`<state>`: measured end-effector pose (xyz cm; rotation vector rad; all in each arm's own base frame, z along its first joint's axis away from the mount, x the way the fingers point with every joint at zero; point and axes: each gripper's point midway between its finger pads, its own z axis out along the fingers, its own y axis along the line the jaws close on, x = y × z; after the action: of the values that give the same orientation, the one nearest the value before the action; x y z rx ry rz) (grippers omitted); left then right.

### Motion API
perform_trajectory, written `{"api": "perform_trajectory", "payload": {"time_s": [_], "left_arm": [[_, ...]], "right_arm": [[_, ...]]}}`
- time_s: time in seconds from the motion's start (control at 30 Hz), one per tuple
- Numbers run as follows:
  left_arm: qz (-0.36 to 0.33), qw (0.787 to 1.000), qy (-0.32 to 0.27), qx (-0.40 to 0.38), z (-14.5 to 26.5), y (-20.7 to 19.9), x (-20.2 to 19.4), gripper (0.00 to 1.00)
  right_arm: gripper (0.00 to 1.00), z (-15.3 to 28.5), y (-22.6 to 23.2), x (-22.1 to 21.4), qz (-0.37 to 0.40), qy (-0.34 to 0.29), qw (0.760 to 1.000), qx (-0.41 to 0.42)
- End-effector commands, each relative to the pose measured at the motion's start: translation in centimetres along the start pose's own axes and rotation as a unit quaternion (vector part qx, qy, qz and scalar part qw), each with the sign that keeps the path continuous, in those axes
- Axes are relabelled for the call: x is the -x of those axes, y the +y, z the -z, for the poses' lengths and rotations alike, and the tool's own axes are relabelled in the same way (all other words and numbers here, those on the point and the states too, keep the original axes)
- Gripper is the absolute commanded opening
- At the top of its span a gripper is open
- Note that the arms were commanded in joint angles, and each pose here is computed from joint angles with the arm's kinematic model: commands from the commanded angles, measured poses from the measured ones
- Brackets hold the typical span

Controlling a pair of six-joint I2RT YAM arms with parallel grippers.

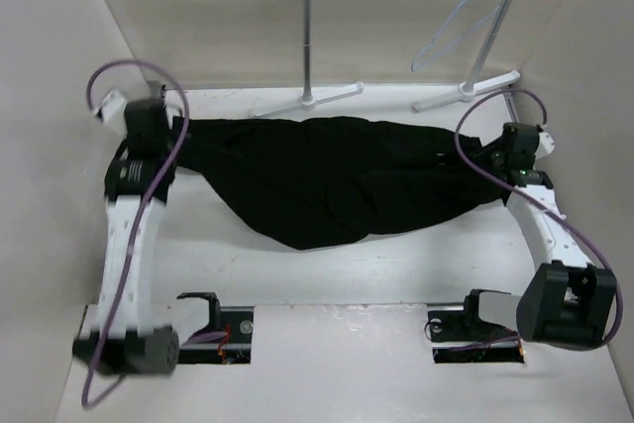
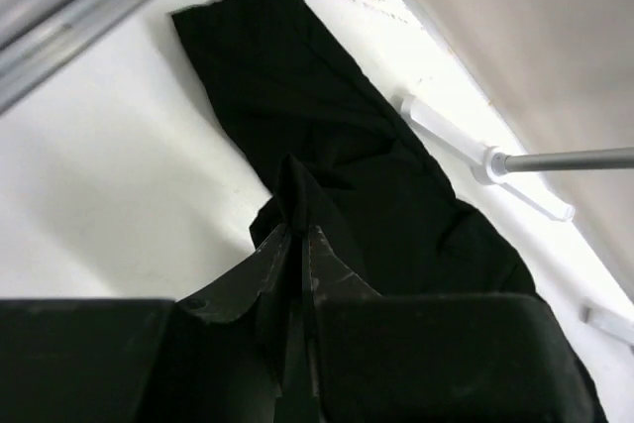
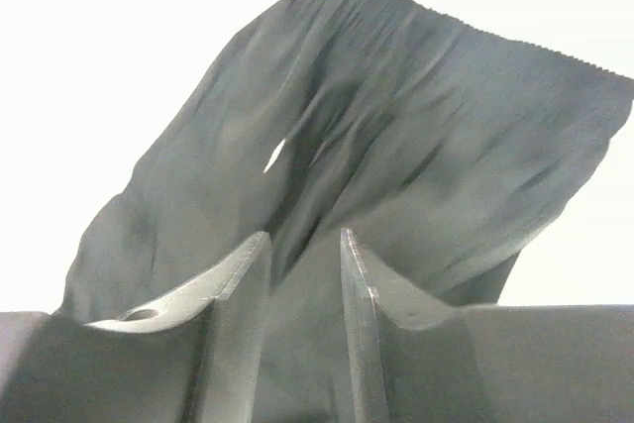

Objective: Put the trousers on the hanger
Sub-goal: Flatten out the trousers at the center of the board.

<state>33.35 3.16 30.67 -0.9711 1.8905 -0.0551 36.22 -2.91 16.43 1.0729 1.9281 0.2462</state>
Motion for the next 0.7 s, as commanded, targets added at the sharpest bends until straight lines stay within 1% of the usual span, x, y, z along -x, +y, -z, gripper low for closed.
{"api": "perform_trajectory", "payload": {"time_s": [0.0,0.1,0.13,0.2,0.27,0.37,0.5,0.53,0.57,0.6,0.63,0.67], "left_arm": [[0.006,0.998,-0.052,0.027,4.8,6.7,-0.2,0.05],[0.001,0.997,-0.026,0.074,4.3,12.4,-5.6,0.05],[-0.002,0.995,-0.016,0.096,3.7,14.3,-7.4,0.06],[0.005,0.992,0.005,0.128,2.6,16.9,-10.5,0.06],[0.015,0.99,0.021,0.137,1.6,17.8,-12.5,0.06],[0.029,0.992,0.016,0.119,0.7,16.7,-12.2,0.05],[0.038,0.995,0.004,0.092,0.3,14.4,-10.5,0.05],[0.041,0.996,0.0,0.082,0.1,13.7,-10.0,0.05],[0.044,0.996,-0.001,0.076,-0.1,13.2,-9.7,0.05],[0.048,0.996,-0.003,0.07,-0.1,12.6,-9.2,0.05],[0.051,0.997,-0.005,0.064,-0.2,12.1,-8.8,0.05],[0.057,0.997,-0.008,0.058,-0.2,11.5,-8.3,0.05]], "right_arm": [[0.44,-0.9,-2.4,3.5,0.003,-0.02,0.998,-0.067],[0.65,-1.4,-4.8,3.4,0.022,-0.01,0.992,-0.12],[0.68,-1.5,-5.5,3.1,0.032,-0.007,0.99,-0.134],[0.68,-1.9,-6.7,2.2,0.05,0.007,0.986,-0.157],[0.68,-2.3,-7.3,1.2,0.058,0.031,0.983,-0.171],[0.66,-2.9,-6.6,0.1,0.064,0.071,0.982,-0.163],[0.65,-3.7,-5.4,-0.7,0.085,0.084,0.98,-0.161],[0.62,-4.0,-5.1,-1.1,0.087,0.097,0.979,-0.157],[0.57,-4.3,-5.0,-1.4,0.088,0.103,0.978,-0.157],[0.32,-4.4,-5.0,-1.8,0.086,0.112,0.977,-0.157],[0.19,-4.3,-5.1,-1.9,0.083,0.113,0.977,-0.159],[0.11,-3.8,-5.3,-1.9,0.077,0.11,0.978,-0.16]]}}
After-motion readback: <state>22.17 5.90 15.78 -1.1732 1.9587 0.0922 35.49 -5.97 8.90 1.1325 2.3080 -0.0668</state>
